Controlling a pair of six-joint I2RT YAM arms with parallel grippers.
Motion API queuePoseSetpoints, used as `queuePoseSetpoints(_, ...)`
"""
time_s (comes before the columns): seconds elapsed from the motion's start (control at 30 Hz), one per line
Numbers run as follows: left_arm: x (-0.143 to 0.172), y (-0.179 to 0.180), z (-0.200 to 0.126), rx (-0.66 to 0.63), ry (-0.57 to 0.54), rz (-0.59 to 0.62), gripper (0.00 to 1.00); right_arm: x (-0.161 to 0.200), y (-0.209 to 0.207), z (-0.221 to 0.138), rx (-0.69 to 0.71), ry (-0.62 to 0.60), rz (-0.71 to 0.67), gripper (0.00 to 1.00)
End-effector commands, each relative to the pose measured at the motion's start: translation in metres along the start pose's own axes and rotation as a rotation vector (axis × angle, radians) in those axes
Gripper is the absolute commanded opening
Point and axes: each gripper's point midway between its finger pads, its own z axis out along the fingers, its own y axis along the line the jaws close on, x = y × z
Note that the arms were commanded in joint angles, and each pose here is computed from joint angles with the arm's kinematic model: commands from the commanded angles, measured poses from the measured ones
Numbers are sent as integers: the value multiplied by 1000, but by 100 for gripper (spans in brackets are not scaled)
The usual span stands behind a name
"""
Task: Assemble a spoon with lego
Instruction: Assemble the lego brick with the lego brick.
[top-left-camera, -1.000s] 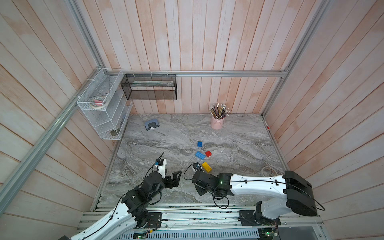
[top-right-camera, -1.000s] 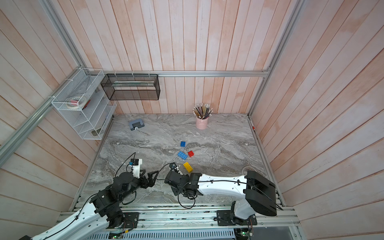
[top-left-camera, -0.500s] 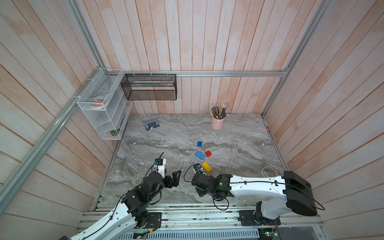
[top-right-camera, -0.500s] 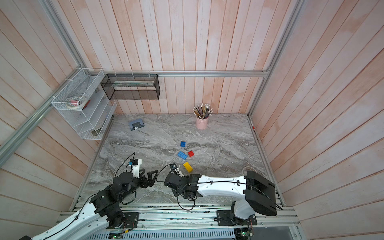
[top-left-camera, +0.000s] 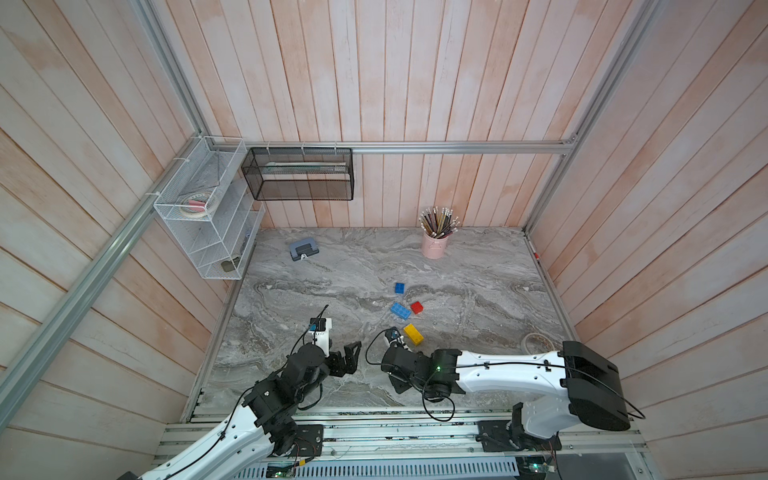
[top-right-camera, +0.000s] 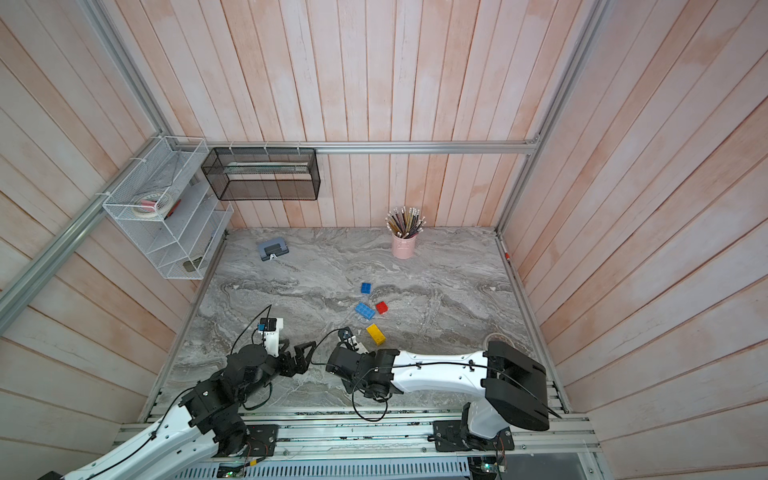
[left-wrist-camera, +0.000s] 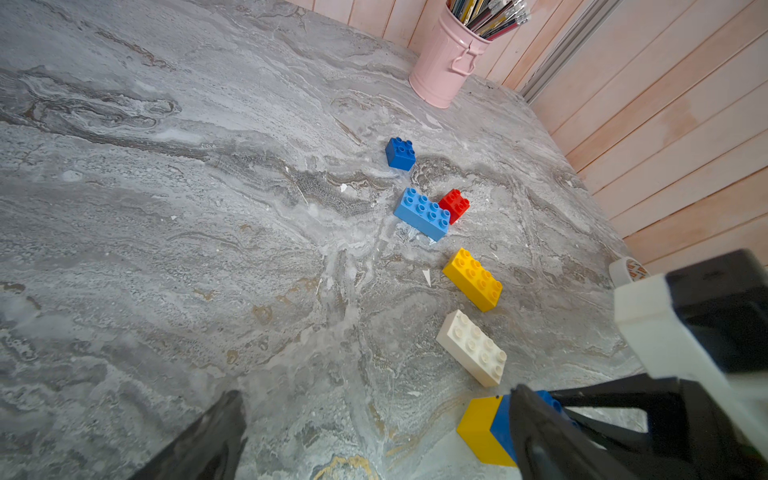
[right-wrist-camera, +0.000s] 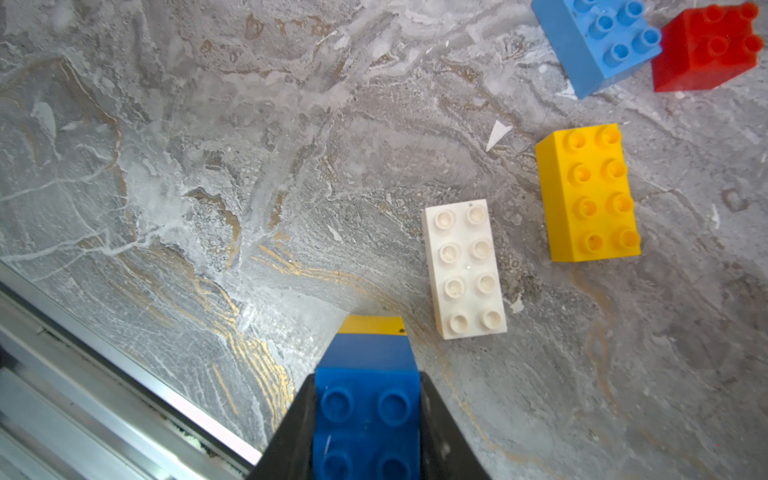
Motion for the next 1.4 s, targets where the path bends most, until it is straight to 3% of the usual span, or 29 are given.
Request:
queuePoseSetpoints(0.0,2,3,-1,-13,-2,9,100,58,-17,25,71,194,-32,2)
queuePoseSetpoints(0.33,-2,-1,-2,1,-7,-9,100,3,-26,30,173,49,83,5)
queuePoseSetpoints(0.7,-2,1,-2,-5,-11,-8,100,-19,-25,48,212,23,169,13)
queuePoseSetpoints(1.0,-3,3,-3,-18,-17,-6,100,-38,-14,39,177,-30,213,39)
queuePoseSetpoints(1.2,-4,3,-3,-11,-28,-7,100,-61,2,30,130,-87,213,65)
queuePoseSetpoints(1.37,-3,3,-4,-13,-22,-7,100,-78,4,14,120,-132,208,74)
